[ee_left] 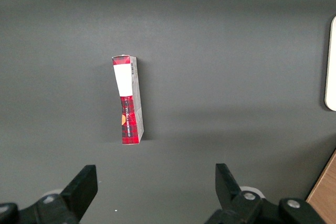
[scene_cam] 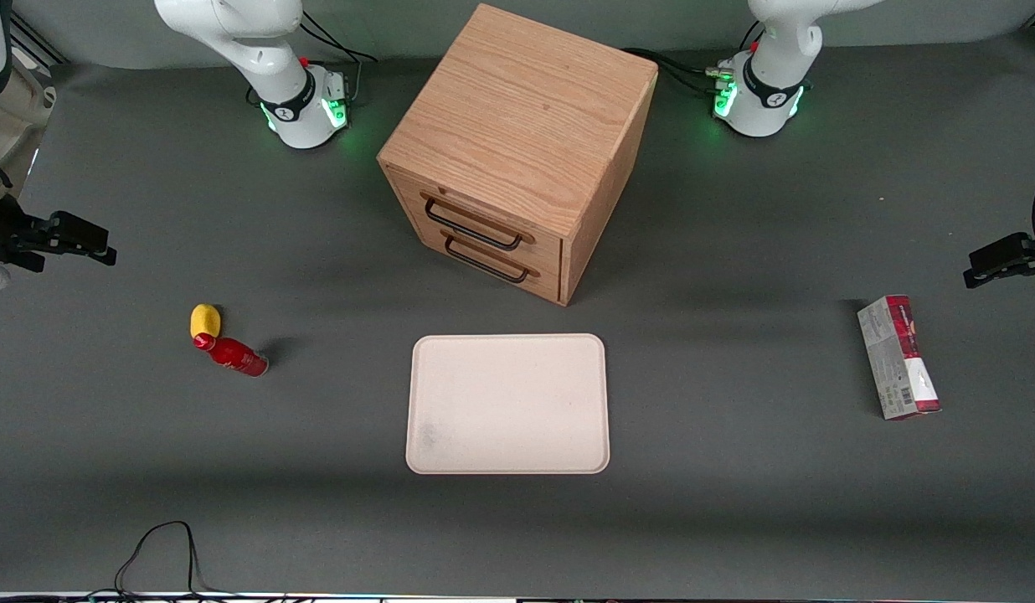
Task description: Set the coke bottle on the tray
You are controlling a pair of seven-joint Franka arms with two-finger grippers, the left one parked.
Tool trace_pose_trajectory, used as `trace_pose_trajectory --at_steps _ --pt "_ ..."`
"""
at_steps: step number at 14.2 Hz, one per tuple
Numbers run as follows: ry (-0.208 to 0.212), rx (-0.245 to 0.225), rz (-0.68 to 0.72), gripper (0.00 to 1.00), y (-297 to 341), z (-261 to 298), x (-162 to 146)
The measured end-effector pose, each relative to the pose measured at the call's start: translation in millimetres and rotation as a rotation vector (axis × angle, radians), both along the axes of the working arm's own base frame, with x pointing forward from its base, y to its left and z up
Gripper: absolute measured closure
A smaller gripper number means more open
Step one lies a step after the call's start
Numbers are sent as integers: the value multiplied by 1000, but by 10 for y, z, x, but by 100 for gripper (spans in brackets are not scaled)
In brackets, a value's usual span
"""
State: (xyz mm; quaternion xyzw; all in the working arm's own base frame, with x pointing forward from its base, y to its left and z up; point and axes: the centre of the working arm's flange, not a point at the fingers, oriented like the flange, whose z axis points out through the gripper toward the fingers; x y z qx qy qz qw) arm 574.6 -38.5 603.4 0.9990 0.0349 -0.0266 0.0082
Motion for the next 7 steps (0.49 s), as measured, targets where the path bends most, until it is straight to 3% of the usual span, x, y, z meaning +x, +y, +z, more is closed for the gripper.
trace_pose_trajectory --at_steps 7 --pt "42 13 -8 0 -162 -318 243"
